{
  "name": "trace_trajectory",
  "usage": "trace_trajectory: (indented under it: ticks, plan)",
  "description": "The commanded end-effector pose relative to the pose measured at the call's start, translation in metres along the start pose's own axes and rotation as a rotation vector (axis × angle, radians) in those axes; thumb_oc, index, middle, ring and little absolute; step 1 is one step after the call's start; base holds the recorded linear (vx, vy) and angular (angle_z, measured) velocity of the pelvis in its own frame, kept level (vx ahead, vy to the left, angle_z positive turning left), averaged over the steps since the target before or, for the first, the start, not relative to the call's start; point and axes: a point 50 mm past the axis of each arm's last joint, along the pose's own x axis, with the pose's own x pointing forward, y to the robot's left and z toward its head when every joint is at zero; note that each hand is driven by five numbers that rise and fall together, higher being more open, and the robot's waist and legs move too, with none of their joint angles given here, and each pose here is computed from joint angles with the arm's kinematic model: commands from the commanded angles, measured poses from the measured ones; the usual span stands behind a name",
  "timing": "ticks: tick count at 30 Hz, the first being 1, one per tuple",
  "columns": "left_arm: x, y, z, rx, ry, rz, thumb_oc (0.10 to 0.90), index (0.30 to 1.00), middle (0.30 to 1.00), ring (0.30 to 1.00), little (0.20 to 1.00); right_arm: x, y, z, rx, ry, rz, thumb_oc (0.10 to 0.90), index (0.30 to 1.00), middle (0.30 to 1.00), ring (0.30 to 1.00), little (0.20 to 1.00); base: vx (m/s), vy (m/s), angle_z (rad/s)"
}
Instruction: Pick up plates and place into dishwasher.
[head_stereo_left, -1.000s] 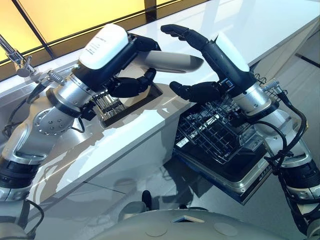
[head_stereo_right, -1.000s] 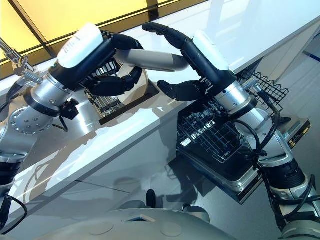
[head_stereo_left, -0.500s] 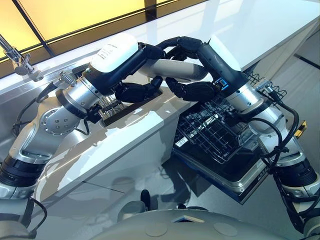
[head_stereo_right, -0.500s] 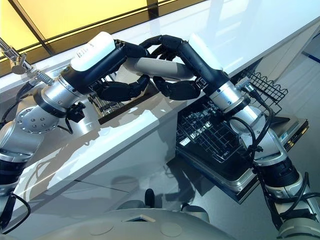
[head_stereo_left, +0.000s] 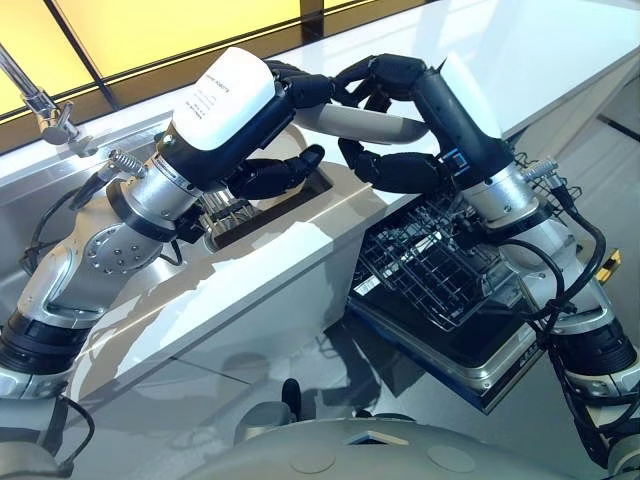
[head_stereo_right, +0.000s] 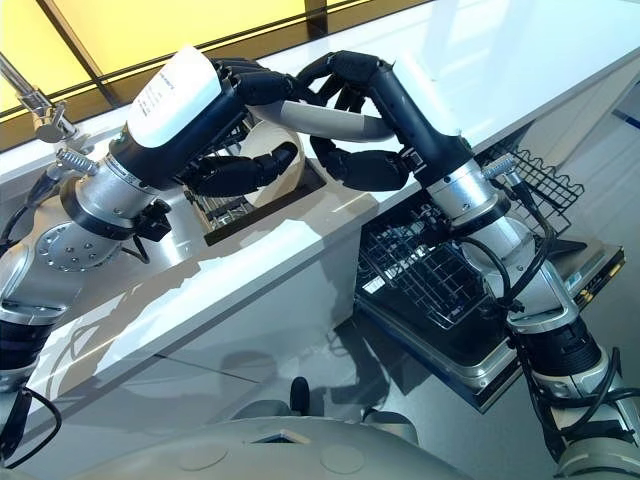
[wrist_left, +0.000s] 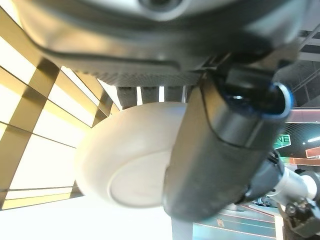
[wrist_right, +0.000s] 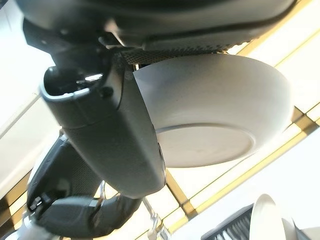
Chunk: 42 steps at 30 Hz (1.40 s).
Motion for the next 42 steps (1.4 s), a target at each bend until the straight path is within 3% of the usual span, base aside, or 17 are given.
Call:
trace_trajectory:
  ticks: [1,16,23,31,36,42]
  plan:
    - [-0.011,0.059,-0.015,0.070,0.072,0.363,0.800,0.900,0.900,0.900,0.900,-0.013,-0.061,-0.018,-0.157,0.083,-0.353,0.100,0.300,0.300,0.300,0.200,0.00,0.000,0.00]
    - [-0.058,0.067,-0.072,0.184,0.440,0.352,0.800,0.900,0.900,0.900,0.900,-0.041,-0.109,-0.043,-0.377,0.221,-0.616,0.100,0.300,0.300,0.300,0.200,0.00,0.000,0.01]
    - [-0.080,0.070,-0.094,0.086,0.588,0.414,0.800,0.900,0.900,0.900,0.900,-0.061,-0.135,-0.061,-0.438,0.362,-0.744,0.100,0.300,0.300,0.300,0.200,0.00,0.000,0.00]
    - [-0.116,0.054,-0.108,-0.165,0.734,0.490,0.800,0.900,0.900,0.900,0.900,-0.146,-0.159,-0.097,-0.513,0.766,-1.027,0.100,0.300,0.300,0.300,0.200,0.04,-0.046,0.01]
    - [-0.124,0.044,-0.109,-0.287,0.763,0.502,0.800,0.900,0.900,0.900,0.900,-0.184,-0.142,-0.117,-0.438,0.984,-1.044,0.100,0.300,0.300,0.300,0.200,0.07,-0.072,-0.01]
    - [-0.126,0.034,-0.108,-0.352,0.763,0.515,0.800,0.900,0.900,0.900,0.900,-0.200,-0.121,-0.131,-0.352,1.095,-1.001,0.100,0.300,0.300,0.300,0.200,0.10,-0.111,0.00]
